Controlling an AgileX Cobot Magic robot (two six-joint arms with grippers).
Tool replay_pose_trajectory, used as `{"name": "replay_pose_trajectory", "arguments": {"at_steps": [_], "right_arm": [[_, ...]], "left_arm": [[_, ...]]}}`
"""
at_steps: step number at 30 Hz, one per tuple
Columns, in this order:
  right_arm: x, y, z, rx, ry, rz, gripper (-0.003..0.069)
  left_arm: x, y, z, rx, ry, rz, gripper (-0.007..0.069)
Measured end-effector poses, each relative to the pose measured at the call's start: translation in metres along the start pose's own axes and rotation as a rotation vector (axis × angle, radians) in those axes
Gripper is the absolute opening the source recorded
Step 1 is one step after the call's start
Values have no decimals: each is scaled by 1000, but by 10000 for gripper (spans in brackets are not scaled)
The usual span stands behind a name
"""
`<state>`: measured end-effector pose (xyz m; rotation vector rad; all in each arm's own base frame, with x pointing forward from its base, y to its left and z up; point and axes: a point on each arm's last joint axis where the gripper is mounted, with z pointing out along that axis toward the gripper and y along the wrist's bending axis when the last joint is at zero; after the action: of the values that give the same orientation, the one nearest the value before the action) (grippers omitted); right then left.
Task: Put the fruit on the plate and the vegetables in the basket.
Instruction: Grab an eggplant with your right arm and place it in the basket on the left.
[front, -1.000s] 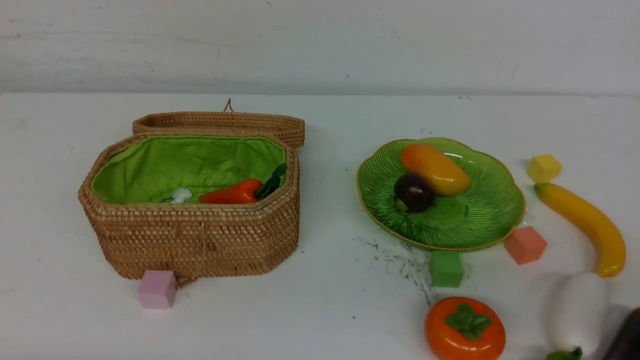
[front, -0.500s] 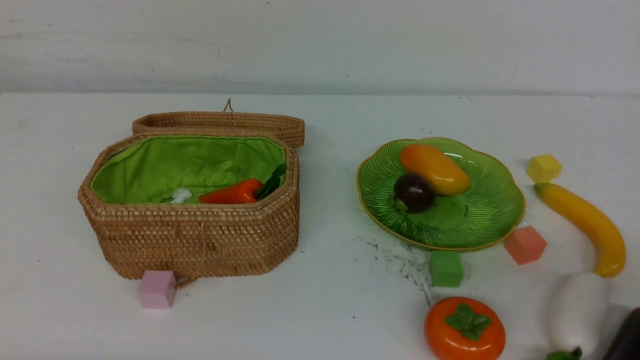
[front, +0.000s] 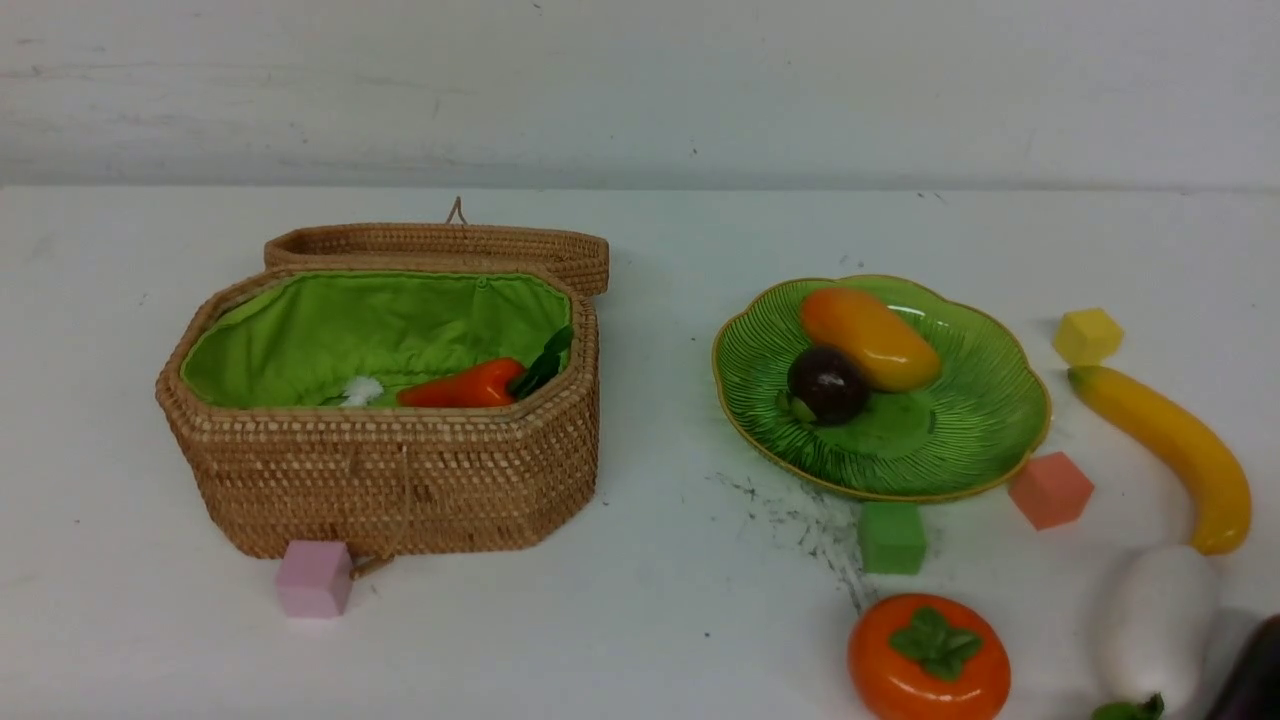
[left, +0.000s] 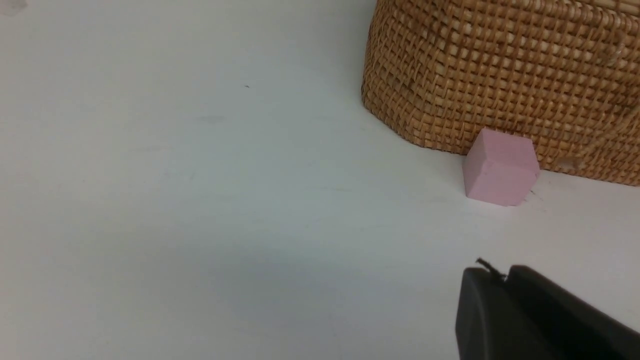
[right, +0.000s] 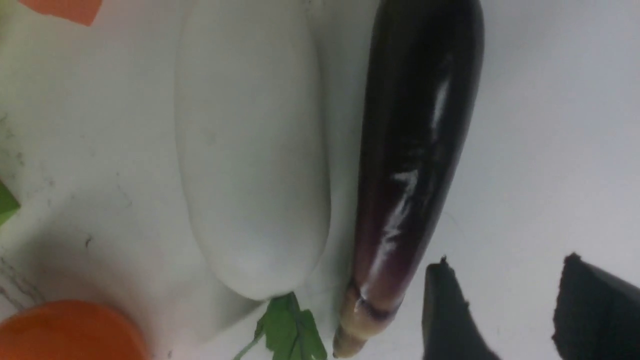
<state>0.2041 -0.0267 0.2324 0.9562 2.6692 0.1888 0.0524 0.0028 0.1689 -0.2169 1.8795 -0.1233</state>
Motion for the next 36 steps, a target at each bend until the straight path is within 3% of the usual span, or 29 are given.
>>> {"name": "replay_pose_trajectory", "arguments": {"at_steps": [10, 21, 31, 36], "right_arm": [[-21, 6, 52, 29, 2, 9, 340], [-26, 8, 60, 19, -8, 23, 348], [-26, 6, 68, 47, 13, 6, 484], [-26, 4, 68, 60, 8, -16, 496]], "left_arm": [[0, 0, 0, 0, 0, 0, 45], [0, 0, 0, 0, 0, 0, 57], [0, 0, 0, 0, 0, 0, 69], [0, 0, 0, 0, 0, 0, 74]]}}
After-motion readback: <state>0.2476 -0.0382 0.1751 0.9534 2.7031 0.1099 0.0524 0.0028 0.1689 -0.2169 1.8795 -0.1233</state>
